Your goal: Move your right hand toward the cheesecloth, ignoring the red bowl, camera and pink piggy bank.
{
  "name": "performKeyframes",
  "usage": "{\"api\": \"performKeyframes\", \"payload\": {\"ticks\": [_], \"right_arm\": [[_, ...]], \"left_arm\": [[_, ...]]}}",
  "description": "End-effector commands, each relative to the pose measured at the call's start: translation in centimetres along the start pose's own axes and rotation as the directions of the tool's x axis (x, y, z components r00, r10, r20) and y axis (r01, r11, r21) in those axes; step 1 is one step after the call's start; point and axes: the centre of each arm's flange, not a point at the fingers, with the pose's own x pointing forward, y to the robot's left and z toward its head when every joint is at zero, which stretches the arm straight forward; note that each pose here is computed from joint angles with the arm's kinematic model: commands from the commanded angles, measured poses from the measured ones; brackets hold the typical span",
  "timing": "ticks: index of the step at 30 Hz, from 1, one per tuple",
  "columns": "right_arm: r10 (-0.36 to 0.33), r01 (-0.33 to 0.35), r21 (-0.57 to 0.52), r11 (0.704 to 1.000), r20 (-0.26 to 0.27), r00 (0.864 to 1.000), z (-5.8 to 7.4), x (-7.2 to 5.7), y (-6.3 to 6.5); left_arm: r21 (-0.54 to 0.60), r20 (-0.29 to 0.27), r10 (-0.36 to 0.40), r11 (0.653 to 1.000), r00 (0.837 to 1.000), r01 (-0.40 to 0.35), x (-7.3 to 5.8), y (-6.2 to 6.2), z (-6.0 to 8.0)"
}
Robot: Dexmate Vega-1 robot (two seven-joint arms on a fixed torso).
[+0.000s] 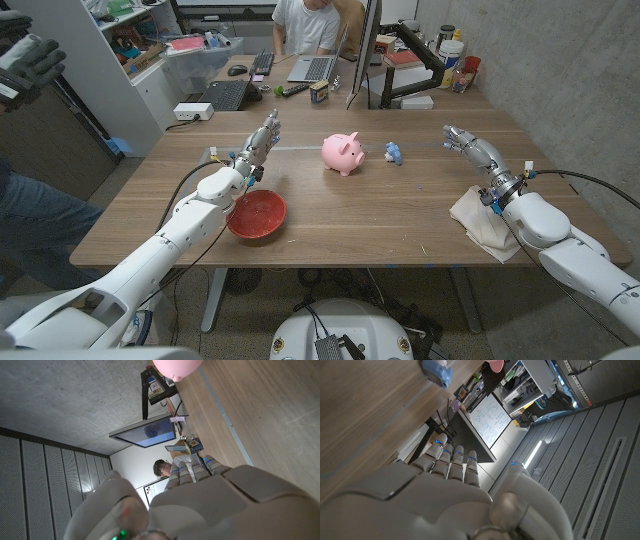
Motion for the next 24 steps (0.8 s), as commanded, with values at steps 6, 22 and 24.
{"api": "performKeyframes", "payload": {"ticks": [6, 22, 24], "right_arm": [[0.009, -0.005, -0.071, 0.997, 0.054, 0.998, -0.2, -0.5, -0.2], [-0.025, 0.03, -0.071, 0.997, 0.076, 0.997, -0.4, -1.9, -1.7], [-0.024, 0.03, -0.077, 0.997, 0.078, 0.997, -0.4, -2.0, -1.8]], "left_arm": [[0.03, -0.016, -0.005, 1.0, 1.0, 0.006, 0.0, -0.4, 0.4], [0.053, -0.018, -0.013, 0.999, 1.0, 0.014, 0.0, -1.2, 1.0], [0.051, -0.019, -0.012, 0.999, 1.0, 0.013, 0.0, -1.3, 1.0]]}}
